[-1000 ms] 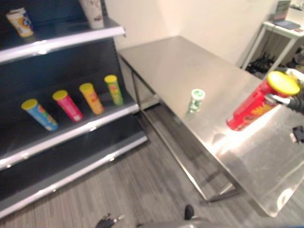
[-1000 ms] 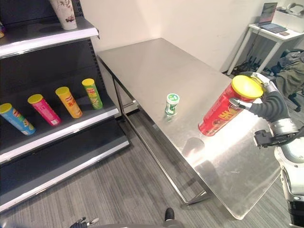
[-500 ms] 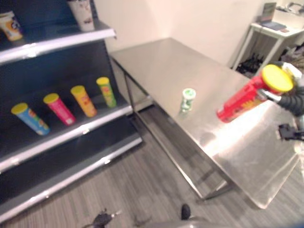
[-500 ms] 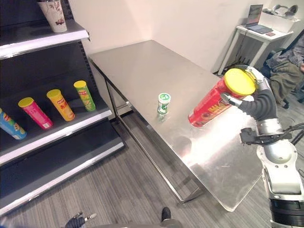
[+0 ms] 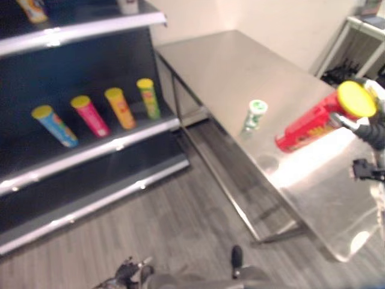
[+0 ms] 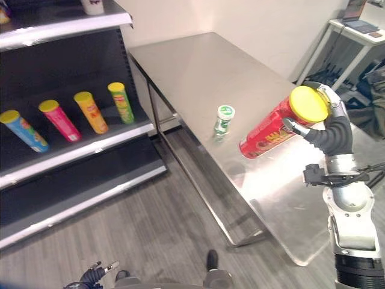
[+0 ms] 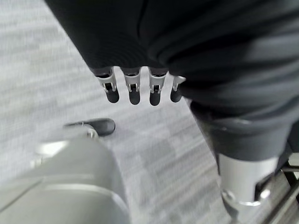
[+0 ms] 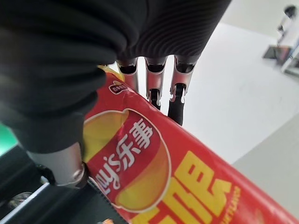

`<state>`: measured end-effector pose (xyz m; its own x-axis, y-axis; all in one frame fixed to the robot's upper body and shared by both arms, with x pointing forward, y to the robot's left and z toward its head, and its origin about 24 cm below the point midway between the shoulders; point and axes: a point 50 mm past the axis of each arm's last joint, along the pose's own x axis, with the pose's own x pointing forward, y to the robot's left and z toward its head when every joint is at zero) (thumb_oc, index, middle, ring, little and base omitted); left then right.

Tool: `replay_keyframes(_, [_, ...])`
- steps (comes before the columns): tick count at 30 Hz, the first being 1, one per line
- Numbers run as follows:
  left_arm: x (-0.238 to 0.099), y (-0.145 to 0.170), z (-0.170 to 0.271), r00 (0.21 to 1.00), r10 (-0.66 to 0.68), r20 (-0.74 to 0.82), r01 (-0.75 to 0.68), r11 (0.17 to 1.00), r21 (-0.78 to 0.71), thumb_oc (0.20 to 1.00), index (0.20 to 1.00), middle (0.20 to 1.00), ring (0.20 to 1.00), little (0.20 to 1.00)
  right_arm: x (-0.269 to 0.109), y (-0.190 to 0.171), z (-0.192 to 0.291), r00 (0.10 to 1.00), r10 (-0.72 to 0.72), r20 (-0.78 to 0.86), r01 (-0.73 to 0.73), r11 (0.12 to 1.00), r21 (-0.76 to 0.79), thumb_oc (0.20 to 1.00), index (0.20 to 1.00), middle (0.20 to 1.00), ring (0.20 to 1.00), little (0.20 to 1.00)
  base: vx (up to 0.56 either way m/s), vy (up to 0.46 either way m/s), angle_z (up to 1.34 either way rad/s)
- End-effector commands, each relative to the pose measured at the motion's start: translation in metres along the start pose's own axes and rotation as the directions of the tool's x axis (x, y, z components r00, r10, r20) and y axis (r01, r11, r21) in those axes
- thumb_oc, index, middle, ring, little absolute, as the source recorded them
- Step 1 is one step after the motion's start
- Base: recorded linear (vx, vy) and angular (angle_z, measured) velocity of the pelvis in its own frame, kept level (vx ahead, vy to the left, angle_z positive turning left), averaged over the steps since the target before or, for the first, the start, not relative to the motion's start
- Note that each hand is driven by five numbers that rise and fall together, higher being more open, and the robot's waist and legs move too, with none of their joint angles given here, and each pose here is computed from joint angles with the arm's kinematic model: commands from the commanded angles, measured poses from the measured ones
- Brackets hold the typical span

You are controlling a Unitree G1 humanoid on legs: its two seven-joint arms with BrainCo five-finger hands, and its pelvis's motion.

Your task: Put the goods on the table back onto the shelves and tidy them up.

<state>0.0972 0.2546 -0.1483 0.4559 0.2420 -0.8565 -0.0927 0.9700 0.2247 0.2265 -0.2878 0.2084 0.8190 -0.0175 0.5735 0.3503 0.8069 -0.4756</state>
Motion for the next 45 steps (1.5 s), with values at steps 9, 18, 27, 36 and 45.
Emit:
replay_keyframes(9, [0.000,0.033,0.019,0.996,0.059,0.066,-0.063,0.996,0.057,1.000,1.000,1.000,1.000,1.000,0.029,0.018,0.044,0.966,0.074,0.247,-0.085,0.996,0.031,0.200,0.200,0.200,0.200,0.200,0.02,0.331,0.32])
replay_keyframes(18, [0.001,0.001,0.020,0.995,-0.052,0.085,0.047,0.997,0.066,1.000,1.000,1.000,1.000,1.000,0.027,0.037,0.048,0.941,0.212,0.263,-0.223,0.975,0.012,0.200,0.200,0.200,0.200,0.200,0.09,0.059,0.58])
replay_keyframes(27, [-0.002,0.008,0.005,0.999,0.011,0.045,-0.008,0.999,-0.047,1.000,1.000,1.000,1.000,1.000,0.019,0.054,0.037,0.934,0.295,0.203,-0.310,0.950,0.048,0.200,0.200,0.200,0.200,0.200,0.13,0.201,0.06])
replay_keyframes(36, [-0.001,0.020,0.015,0.997,0.026,0.068,-0.030,0.997,0.065,1.000,1.000,1.000,1.000,1.000,0.004,0.067,0.016,0.945,0.313,0.094,-0.320,0.944,0.079,0.200,0.200,0.200,0.200,0.200,0.22,0.500,-0.14])
replay_keyframes(45, [-0.004,0.037,0.007,0.996,0.076,0.048,-0.078,0.995,0.060,1.000,1.000,1.000,1.000,1.000,0.005,0.086,0.021,0.919,0.373,0.129,-0.390,0.908,0.151,0.200,0.200,0.200,0.200,0.200,0.13,0.348,0.13])
